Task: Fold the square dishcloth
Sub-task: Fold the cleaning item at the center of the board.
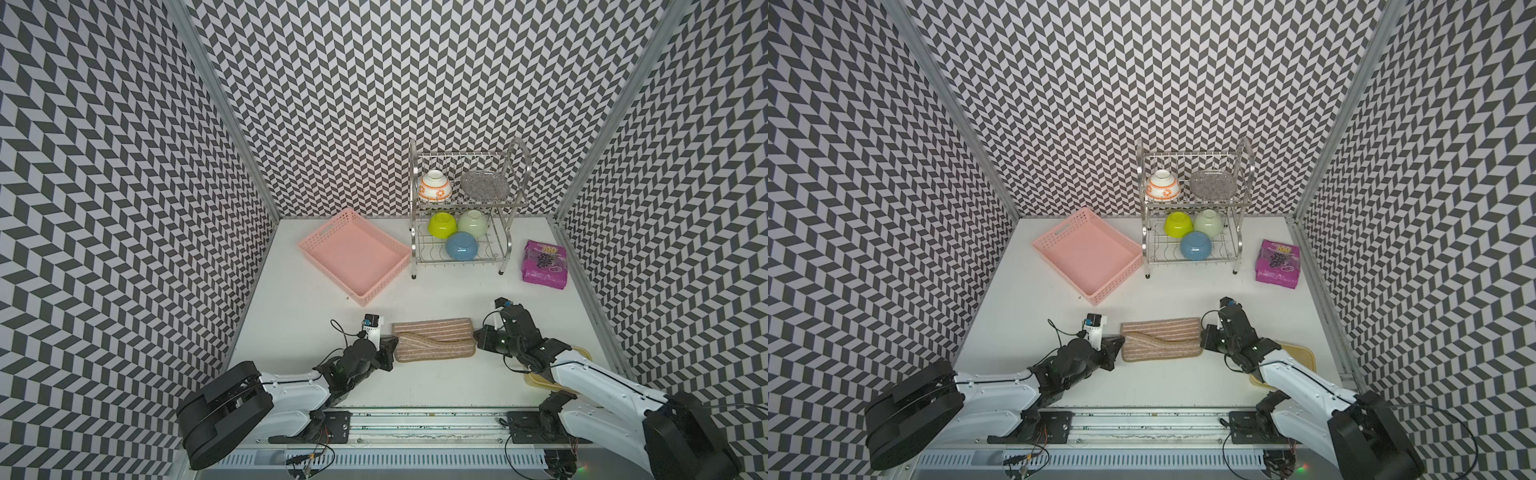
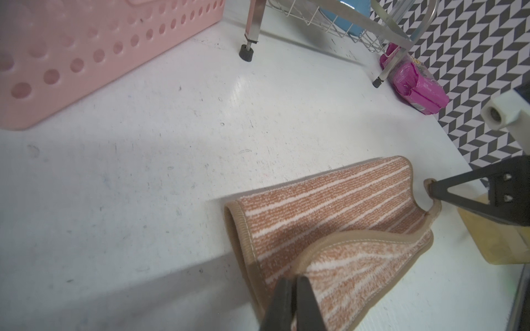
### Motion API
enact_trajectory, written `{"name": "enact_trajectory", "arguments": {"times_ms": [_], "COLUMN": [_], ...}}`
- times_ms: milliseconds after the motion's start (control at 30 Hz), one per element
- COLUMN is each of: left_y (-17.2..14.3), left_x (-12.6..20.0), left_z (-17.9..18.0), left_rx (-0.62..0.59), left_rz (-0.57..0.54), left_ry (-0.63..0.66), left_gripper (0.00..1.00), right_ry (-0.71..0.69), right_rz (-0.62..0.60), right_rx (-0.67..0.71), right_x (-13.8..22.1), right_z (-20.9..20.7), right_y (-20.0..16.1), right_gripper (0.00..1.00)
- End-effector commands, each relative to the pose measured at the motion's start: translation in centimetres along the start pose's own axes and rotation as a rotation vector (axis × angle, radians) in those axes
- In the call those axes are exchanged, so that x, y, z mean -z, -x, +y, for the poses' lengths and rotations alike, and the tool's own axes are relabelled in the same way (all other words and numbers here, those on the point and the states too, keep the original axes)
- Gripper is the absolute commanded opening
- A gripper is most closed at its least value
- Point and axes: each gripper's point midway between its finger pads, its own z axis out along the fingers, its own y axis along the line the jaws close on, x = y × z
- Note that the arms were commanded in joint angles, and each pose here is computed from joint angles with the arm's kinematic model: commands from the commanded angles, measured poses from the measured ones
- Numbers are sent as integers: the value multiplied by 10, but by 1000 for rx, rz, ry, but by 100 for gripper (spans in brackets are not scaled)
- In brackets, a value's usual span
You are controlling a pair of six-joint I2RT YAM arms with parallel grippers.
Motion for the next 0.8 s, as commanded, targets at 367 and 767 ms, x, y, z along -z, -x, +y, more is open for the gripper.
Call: {"name": "enact_trajectory", "arguments": {"times_ms": [367, 767], "left_y": [-14, -29], "left_x": [19, 27], "left_z": [-2, -5], "left_rx": [122, 280], "left_rz": [61, 176], "left_ry": [-22, -8], "left_gripper": [62, 58], "right_ry": [16, 40], "right_rz": [-25, 12], "right_rx": [-11, -54], "right_x": [8, 13], "right_z": [4, 12], "right_y": [-1, -6], "right_gripper": [26, 40]}}
